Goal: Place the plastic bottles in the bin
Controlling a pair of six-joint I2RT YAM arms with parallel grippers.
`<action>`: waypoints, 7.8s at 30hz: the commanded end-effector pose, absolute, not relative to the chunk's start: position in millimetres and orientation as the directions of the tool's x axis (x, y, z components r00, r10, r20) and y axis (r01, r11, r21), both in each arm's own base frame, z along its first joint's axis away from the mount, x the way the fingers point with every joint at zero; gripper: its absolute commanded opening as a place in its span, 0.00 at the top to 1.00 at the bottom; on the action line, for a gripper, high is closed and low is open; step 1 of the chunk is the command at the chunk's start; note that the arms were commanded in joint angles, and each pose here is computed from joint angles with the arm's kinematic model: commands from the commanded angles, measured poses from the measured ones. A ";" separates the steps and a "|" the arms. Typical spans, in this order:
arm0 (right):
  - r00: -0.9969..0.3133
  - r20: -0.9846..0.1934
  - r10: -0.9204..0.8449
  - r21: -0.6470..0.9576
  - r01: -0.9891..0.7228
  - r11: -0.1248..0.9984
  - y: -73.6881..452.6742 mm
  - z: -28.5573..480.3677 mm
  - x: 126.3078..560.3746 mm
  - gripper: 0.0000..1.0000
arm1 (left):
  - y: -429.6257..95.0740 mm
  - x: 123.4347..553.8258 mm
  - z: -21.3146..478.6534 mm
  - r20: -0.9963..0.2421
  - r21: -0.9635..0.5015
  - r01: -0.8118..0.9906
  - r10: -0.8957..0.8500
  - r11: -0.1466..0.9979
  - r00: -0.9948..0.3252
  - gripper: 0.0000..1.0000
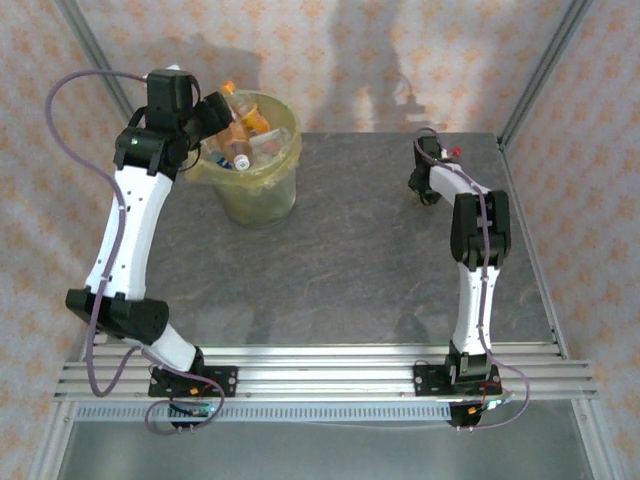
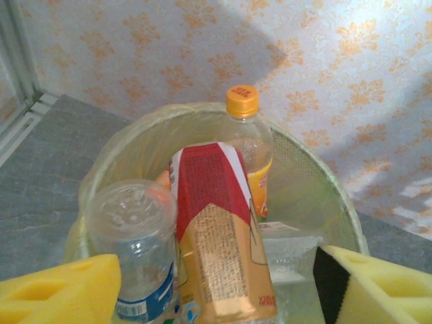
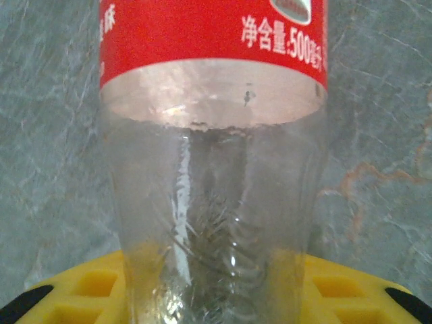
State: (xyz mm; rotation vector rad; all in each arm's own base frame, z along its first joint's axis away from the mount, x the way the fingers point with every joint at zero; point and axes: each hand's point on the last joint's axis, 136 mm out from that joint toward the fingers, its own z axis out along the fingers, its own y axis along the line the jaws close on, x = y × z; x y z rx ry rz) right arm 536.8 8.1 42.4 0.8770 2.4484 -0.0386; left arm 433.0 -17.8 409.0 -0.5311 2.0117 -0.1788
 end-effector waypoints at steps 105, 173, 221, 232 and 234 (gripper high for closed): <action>-0.548 -0.808 0.217 0.470 -0.377 0.798 420.3 391.7 443.3 0.13 | 10.0 407.4 402.4 -0.830 -0.389 -0.390 -0.501 0.835 -0.245 0.00; -0.516 -0.856 -0.028 0.289 -0.522 0.802 395.2 409.8 400.9 0.37 | -20.1 432.5 420.2 -0.794 -0.474 -0.256 -0.535 0.842 -0.288 0.29; -0.425 -0.872 0.242 0.166 0.208 0.964 84.0 332.1 292.8 0.01 | -89.7 480.6 389.5 -0.789 -0.113 -0.035 -0.111 0.993 -0.605 0.17; -0.435 -0.857 0.275 0.200 0.210 0.957 92.3 324.4 298.8 0.01 | -88.5 515.3 352.3 -0.770 -0.001 -0.054 -0.035 0.999 -0.637 0.29; -0.434 -0.857 0.278 0.204 0.209 0.956 93.3 325.2 299.8 0.01 | -92.4 517.8 341.1 -0.753 0.016 -0.040 -0.014 0.999 -0.658 0.29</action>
